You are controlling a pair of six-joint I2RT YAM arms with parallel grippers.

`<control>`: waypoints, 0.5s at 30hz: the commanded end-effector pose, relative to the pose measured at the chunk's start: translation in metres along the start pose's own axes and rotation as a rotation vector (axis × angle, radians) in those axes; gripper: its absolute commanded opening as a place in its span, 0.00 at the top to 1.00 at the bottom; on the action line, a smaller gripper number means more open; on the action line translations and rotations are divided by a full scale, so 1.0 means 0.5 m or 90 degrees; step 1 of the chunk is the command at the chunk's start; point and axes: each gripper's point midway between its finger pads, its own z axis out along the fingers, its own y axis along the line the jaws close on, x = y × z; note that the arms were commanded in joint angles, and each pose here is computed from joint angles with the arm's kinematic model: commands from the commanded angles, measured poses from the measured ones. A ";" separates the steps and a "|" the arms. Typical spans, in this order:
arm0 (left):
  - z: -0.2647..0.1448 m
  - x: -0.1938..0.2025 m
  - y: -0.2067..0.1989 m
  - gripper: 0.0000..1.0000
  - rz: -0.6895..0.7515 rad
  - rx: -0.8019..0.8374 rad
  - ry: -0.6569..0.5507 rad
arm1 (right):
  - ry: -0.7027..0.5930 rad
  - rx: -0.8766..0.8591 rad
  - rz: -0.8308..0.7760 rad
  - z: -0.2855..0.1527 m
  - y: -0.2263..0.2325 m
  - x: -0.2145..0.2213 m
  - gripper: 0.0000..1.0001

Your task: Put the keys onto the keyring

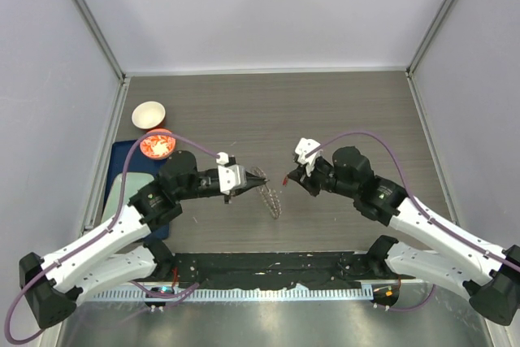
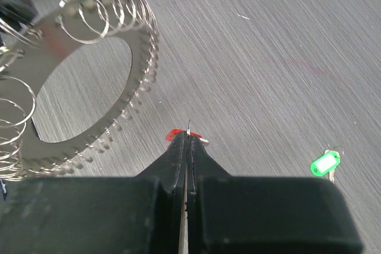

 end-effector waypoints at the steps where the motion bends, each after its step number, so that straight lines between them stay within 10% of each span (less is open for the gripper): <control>1: -0.002 -0.005 -0.029 1.00 0.009 0.102 0.013 | -0.041 -0.039 -0.042 -0.011 0.022 -0.046 0.99; 15: -0.028 0.025 -0.034 1.00 0.009 0.149 0.024 | -0.090 -0.133 -0.134 0.002 0.090 -0.067 0.99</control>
